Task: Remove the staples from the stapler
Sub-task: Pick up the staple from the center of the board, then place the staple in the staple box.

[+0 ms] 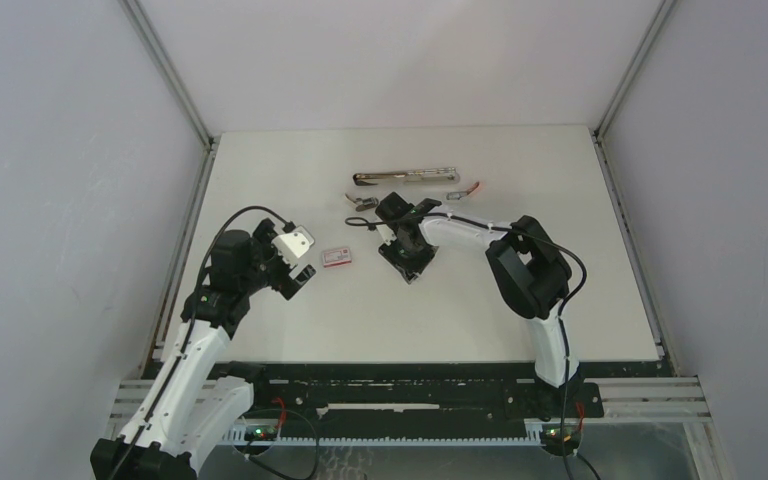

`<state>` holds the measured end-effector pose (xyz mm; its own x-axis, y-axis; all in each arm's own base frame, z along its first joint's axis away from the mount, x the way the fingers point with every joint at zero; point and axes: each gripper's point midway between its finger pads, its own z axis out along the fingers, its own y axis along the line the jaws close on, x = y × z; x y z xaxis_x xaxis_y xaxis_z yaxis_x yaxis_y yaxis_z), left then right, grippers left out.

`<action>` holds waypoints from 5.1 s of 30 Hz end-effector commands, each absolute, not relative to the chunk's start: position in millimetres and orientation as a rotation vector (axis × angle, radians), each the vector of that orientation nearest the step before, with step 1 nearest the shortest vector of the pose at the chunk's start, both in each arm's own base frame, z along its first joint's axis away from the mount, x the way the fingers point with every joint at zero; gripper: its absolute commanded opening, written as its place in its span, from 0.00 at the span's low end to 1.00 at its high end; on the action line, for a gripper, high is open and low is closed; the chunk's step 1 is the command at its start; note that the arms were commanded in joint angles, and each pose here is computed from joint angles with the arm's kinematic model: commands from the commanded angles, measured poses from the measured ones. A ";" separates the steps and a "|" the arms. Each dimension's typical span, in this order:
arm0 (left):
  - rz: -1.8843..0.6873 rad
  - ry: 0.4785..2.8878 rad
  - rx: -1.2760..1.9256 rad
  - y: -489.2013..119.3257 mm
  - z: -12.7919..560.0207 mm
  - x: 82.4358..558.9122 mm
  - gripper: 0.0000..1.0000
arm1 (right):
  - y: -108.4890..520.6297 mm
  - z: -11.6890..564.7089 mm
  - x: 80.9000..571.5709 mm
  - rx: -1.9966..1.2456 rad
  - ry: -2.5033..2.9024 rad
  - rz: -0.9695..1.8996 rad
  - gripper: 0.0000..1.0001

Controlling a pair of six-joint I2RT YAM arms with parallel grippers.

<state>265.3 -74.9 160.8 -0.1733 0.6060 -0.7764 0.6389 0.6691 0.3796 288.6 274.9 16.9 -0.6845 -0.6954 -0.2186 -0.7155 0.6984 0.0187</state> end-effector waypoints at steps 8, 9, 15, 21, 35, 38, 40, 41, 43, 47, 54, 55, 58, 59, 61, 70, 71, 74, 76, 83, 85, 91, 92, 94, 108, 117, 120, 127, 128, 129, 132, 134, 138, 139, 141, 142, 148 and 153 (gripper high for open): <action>-0.040 1.835 0.963 -74.9 162.3 267.8 1.00 | 286.6 26.0 313.6 -1.052 2.654 0.165 0.31; -0.041 1.836 0.963 -75.0 162.0 267.8 1.00 | 286.5 26.2 314.5 -1.050 2.653 0.166 0.29; -0.040 1.837 0.963 -74.8 161.7 267.9 1.00 | 285.2 26.6 317.1 -1.050 2.645 0.155 0.21; -0.039 1.838 0.963 -74.6 161.5 267.9 1.00 | 284.9 30.4 321.3 -1.048 2.625 0.145 0.15; -0.042 1.840 0.965 -75.0 160.7 268.2 1.00 | 274.5 84.2 344.8 -1.056 2.486 0.194 0.15; -0.042 1.841 0.964 -74.8 160.5 268.2 1.00 | 264.5 92.1 352.0 -1.072 2.464 0.210 0.15; -0.042 1.841 0.965 -74.8 160.9 268.4 1.00 | 258.2 94.4 357.1 -1.090 2.445 0.207 0.16; -0.041 1.840 0.966 -74.9 161.0 268.6 1.00 | 255.2 94.6 359.3 -1.112 2.432 0.201 0.16; -0.044 1.842 0.966 -75.2 160.4 268.4 1.00 | 250.4 93.0 364.1 -1.135 2.411 0.186 0.16; -0.045 1.844 0.966 -75.2 159.8 268.5 1.00 | 245.0 86.1 369.8 -1.190 2.388 0.171 0.16; -0.046 1.843 0.967 -75.4 159.7 268.2 1.00 | 246.3 74.0 370.5 -1.286 2.356 0.189 0.16; -0.044 1.842 0.967 -75.1 160.1 268.4 1.00 | 246.2 71.8 370.3 -1.298 2.355 0.188 0.16; -0.043 1.843 0.968 -75.0 159.6 268.3 1.00 | 243.9 65.7 370.3 -1.331 2.353 0.173 0.16; -0.043 1.842 0.967 -75.0 160.1 268.1 1.00 | 242.9 63.0 370.3 -1.341 2.353 0.169 0.16; -0.043 1.842 0.968 -75.0 159.8 268.3 1.00 | 241.8 58.4 369.2 -1.361 2.355 0.168 0.16; -0.044 1.844 0.968 -75.2 159.3 268.3 1.00 | 237.6 42.9 364.9 -1.446 2.350 0.158 0.17; -0.044 1.844 0.968 -75.0 159.2 268.4 1.00 | 237.2 41.4 365.2 -1.449 2.352 0.155 0.17; -0.044 1.846 0.970 -75.1 158.7 268.4 1.00 | 236.6 37.4 365.3 -1.464 2.351 0.150 0.17; -0.045 1.845 0.970 -75.2 158.9 268.5 1.00 | 237.2 36.1 365.7 -1.465 2.350 0.153 0.17; -0.045 1.846 0.968 -75.1 158.7 268.6 1.00 | 236.7 32.1 367.5 -1.466 2.356 0.141 0.17; -0.045 1.845 0.969 -75.3 158.7 268.7 1.00 | 236.2 30.8 368.5 -1.464 2.358 0.134 0.17; -0.043 1.843 0.969 -75.1 159.3 268.6 1.00 | 236.5 27.7 369.0 -1.462 2.364 0.134 0.17; -0.044 1.844 0.968 -75.2 159.2 268.6 1.00 | 236.8 28.1 369.2 -1.460 2.364 0.135 0.17; -0.044 1.843 0.969 -75.2 159.3 268.8 1.00 | 237.3 28.3 368.6 -1.459 2.364 0.141 0.18; -0.045 1.845 0.969 -75.3 158.7 268.7 1.00 | 237.3 23.2 368.5 -1.463 2.373 0.131 0.19; -0.043 1.846 0.968 -74.8 158.7 268.9 1.00 | 240.8 23.5 367.3 -1.475 2.360 0.130 0.20; -0.043 1.845 0.968 -74.9 159.1 268.8 1.00 | 241.9 23.9 367.2 -1.484 2.351 0.120 0.20; -0.043 1.845 0.968 -75.0 159.0 268.6 1.00 | 240.9 22.1 366.8 -1.489 2.353 0.109 0.21; -0.043 1.846 0.967 -74.8 158.7 268.5 1.00 | 240.8 21.8 366.7 -1.488 2.355 0.108 0.21; -0.043 1.845 0.968 -74.9 158.8 268.7 1.00 | 240.8 21.8 366.9 -1.487 2.355 0.108 0.22; -0.043 1.846 0.969 -75.0 158.7 268.8 1.00 | 241.0 24.9 367.8 -1.479 2.352 0.102 0.24; -0.044 1.847 0.968 -74.9 158.3 268.5 1.00 | 241.3 30.3 369.2 -1.471 2.344 0.101 0.25; -0.043 1.845 0.968 -75.0 158.8 268.8 1.00 | 243.0 48.4 371.9 -1.447 2.316 0.103 0.29; -0.043 1.846 0.968 -75.0 158.3 268.8 1.00 | 243.2 53.1 372.5 -1.441 2.310 0.104 0.30; -0.044 1.847 0.969 -75.1 158.1 268.9 1.00 | 243.5 62.4 372.7 -1.431 2.299 0.108 0.31; -0.044 1.847 0.968 -75.0 158.2 269.0 1.00 | 243.2 67.0 372.6 -1.425 2.295 0.113 0.31; -0.042 1.848 0.967 -74.8 158.3 269.4 1.00 | 243.5 92.6 368.1 -1.398 2.276 0.167 0.34; -0.044 1.849 0.968 -75.0 158.0 269.2 1.00 | 240.7 111.9 370.7 -1.338 2.277 0.222 0.49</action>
<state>266.2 -75.1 158.9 -0.1782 0.6068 -0.7746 0.6413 0.6687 0.3763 359.2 232.4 62.7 -0.4128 -0.8313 -0.3722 -0.8730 0.4777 -0.0987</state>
